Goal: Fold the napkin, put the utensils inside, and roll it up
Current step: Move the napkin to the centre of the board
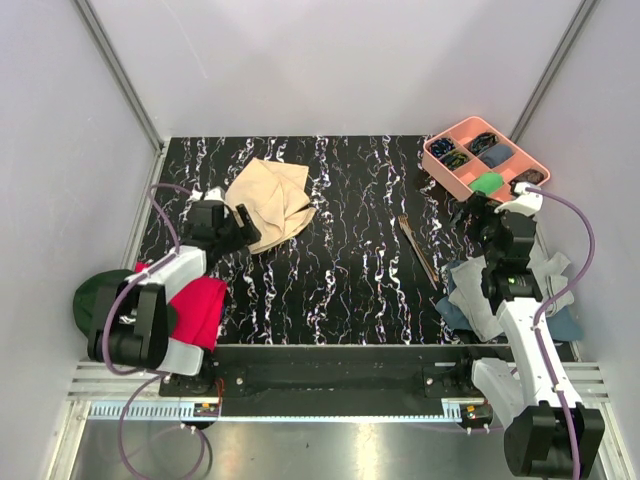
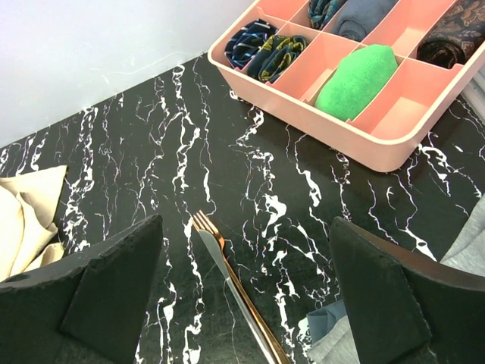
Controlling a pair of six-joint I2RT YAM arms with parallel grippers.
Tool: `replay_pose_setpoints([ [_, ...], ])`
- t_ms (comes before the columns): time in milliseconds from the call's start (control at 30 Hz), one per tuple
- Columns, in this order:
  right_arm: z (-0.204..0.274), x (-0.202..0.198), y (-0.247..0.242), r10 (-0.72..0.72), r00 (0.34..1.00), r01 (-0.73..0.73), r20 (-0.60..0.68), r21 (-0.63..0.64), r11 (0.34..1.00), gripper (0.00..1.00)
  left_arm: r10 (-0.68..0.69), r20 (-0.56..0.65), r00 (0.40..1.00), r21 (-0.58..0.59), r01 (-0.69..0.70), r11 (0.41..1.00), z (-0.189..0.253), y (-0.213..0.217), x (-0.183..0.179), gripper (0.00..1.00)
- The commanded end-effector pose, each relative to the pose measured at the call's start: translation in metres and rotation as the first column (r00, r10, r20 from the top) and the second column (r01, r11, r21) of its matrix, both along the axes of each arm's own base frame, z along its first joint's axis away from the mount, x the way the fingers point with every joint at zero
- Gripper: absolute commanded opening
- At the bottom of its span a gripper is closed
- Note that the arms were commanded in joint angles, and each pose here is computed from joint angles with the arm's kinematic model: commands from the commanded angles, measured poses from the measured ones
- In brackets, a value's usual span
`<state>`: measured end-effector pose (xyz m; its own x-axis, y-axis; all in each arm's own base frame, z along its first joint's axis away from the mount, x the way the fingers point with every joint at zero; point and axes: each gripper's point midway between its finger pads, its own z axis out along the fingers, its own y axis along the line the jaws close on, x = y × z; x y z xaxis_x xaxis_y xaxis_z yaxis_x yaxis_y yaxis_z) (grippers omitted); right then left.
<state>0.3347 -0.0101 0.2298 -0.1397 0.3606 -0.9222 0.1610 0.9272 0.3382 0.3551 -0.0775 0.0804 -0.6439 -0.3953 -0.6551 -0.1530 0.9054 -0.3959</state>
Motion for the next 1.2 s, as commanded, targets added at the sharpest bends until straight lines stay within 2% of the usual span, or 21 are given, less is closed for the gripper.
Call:
replay_pose_setpoints([
  [0, 0.028, 0.002, 0.005, 0.028, 0.998, -0.027, 0.057, -0.004, 1.000, 1.00, 0.000, 0.088, 0.996, -0.058, 0.006, 0.998, 0.009, -0.012, 0.039, 0.76],
  [67, 0.027, 0.003, 0.006, 0.031, 0.998, -0.031, 0.049, -0.004, 1.000, 0.99, -0.011, 0.056, 0.998, -0.073, 0.015, 0.997, -0.004, -0.016, 0.043, 0.67],
  [100, 0.027, 0.004, 0.007, 0.037, 0.998, -0.037, 0.047, -0.004, 0.999, 0.99, -0.020, 0.059, 0.998, -0.091, 0.025, 0.996, -0.004, -0.020, 0.044, 0.60],
  [133, 0.027, 0.004, 0.007, 0.040, 0.998, -0.040, 0.046, -0.004, 0.999, 1.00, -0.029, 0.059, 0.998, -0.101, 0.035, 0.994, -0.005, -0.023, 0.045, 0.45],
  [167, 0.025, 0.004, 0.008, 0.045, 0.998, -0.045, 0.041, -0.004, 0.999, 0.99, -0.036, 0.054, 0.998, -0.109, 0.042, 0.993, -0.009, -0.026, 0.043, 0.35],
  [233, 0.024, 0.008, 0.016, 0.101, 0.994, -0.100, 0.031, -0.014, 0.995, 0.91, -0.065, 0.071, 0.995, -0.129, 0.074, 0.989, -0.008, -0.039, 0.043, 0.14],
  [367, 0.013, 0.023, 0.049, 0.267, 0.963, -0.267, -0.025, 0.017, 0.964, 0.86, -0.165, 0.047, 0.985, -0.215, 0.171, 0.962, -0.019, -0.090, 0.024, 0.04],
  [433, 0.003, 0.031, 0.082, 0.357, 0.931, -0.356, -0.077, 0.018, 0.934, 0.86, -0.244, 0.076, 0.967, -0.266, 0.256, 0.929, -0.017, -0.133, 0.009, 0.02],
  [467, 0.000, 0.035, 0.093, 0.376, 0.922, -0.378, -0.091, -0.004, 0.926, 0.87, -0.252, 0.050, 0.966, -0.312, 0.255, 0.915, -0.023, -0.150, 0.000, 0.01],
  [500, -0.020, 0.033, 0.118, 0.415, 0.895, -0.422, -0.164, -0.008, 0.907, 0.86, -0.317, 0.078, 0.945, -0.343, 0.324, 0.882, -0.019, -0.183, -0.016, 0.01],
  [567, -0.019, 0.036, 0.145, 0.468, 0.865, -0.474, -0.180, 0.011, 0.880, 0.87, -0.387, 0.087, 0.918, -0.418, 0.386, 0.822, -0.017, -0.234, -0.043, 0.03],
  [633, -0.025, 0.039, 0.175, 0.533, 0.822, -0.533, -0.201, 0.059, 0.844, 0.86, -0.432, 0.104, 0.896, -0.469, 0.428, 0.773, -0.013, -0.266, -0.060, 0.07],
  [667, -0.028, 0.038, 0.186, 0.559, 0.803, -0.554, -0.209, 0.086, 0.828, 0.85, -0.475, 0.122, 0.872, -0.513, 0.465, 0.722, -0.006, -0.290, -0.074, 0.13],
  [700, -0.039, 0.040, 0.194, 0.569, 0.787, -0.564, -0.238, 0.093, 0.820, 0.85, -0.489, 0.128, 0.863, -0.533, 0.476, 0.699, -0.002, -0.298, -0.079, 0.36],
  [767, -0.040, 0.040, 0.207, 0.583, 0.771, -0.581, -0.256, 0.089, 0.809, 0.85, -0.508, 0.158, 0.847, -0.580, 0.496, 0.646, 0.014, -0.307, -0.087, 0.45],
  [833, -0.046, 0.039, 0.214, 0.593, 0.753, -0.594, -0.286, 0.093, 0.799, 0.85, -0.495, 0.198, 0.846, -0.575, 0.509, 0.640, 0.032, -0.297, -0.091, 0.59],
  [900, -0.054, 0.039, 0.218, 0.599, 0.737, -0.606, -0.314, 0.088, 0.791, 0.84, -0.486, 0.175, 0.856, -0.504, 0.502, 0.703, 0.029, -0.278, -0.089, 0.69],
  [933, -0.057, 0.036, 0.225, 0.611, 0.720, -0.621, -0.329, 0.089, 0.779, 0.84, -0.488, 0.226, 0.843, -0.452, 0.535, 0.714, 0.048, -0.269, -0.088, 0.72],
  [967, -0.060, 0.035, 0.226, 0.615, 0.711, -0.629, -0.340, 0.082, 0.773, 0.83, -0.473, 0.179, 0.863, -0.412, 0.502, 0.760, 0.040, -0.252, -0.086, 0.74],
  [1133, -0.089, 0.025, 0.250, 0.636, 0.648, -0.671, -0.418, 0.080, 0.737, 0.79, -0.387, 0.224, 0.895, -0.284, 0.439, 0.852, 0.061, -0.184, -0.073, 0.75],
  [1167, -0.097, 0.020, 0.260, 0.646, 0.625, -0.691, -0.437, 0.074, 0.719, 0.79, -0.334, 0.198, 0.922, -0.249, 0.376, 0.892, 0.053, -0.162, -0.064, 0.75],
])
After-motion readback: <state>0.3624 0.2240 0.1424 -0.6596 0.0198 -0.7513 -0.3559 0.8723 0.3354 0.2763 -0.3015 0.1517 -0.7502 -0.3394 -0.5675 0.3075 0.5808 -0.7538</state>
